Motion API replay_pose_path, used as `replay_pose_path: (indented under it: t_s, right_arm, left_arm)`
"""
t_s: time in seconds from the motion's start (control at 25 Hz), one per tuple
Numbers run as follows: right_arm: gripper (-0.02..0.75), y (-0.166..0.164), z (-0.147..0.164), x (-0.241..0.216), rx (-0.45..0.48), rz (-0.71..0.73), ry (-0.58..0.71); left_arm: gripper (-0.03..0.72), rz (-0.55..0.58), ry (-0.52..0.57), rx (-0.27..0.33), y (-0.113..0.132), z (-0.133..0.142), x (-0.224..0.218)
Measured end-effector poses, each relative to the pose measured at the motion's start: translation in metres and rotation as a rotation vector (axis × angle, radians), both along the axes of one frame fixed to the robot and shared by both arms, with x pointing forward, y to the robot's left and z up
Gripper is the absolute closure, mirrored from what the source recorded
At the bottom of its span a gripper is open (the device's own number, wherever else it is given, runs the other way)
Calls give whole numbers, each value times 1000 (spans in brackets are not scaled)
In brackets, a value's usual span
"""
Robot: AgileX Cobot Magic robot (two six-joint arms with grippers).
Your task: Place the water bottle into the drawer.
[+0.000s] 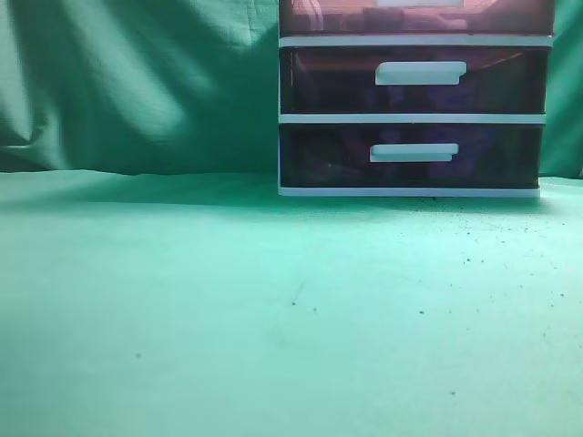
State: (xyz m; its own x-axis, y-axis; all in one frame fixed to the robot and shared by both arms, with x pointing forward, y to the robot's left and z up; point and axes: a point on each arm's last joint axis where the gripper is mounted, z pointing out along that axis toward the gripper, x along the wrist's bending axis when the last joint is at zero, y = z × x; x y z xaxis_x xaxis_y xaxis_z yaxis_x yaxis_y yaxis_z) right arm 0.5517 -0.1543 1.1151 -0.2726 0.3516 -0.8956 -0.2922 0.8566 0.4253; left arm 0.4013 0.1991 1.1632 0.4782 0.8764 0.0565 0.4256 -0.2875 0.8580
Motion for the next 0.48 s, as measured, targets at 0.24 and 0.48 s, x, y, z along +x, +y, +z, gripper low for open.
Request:
replay_pose_path:
  t_s: [0.24,0.48]
  right_arm:
    - [666,1,40,-71,338,157,326]
    - [738,-8,60,-129,579,253,663]
  left_arm:
    - [688,-29,-97,-137,26,-9,-44]
    - [688,-34,-192,-211,62,-35,-94]
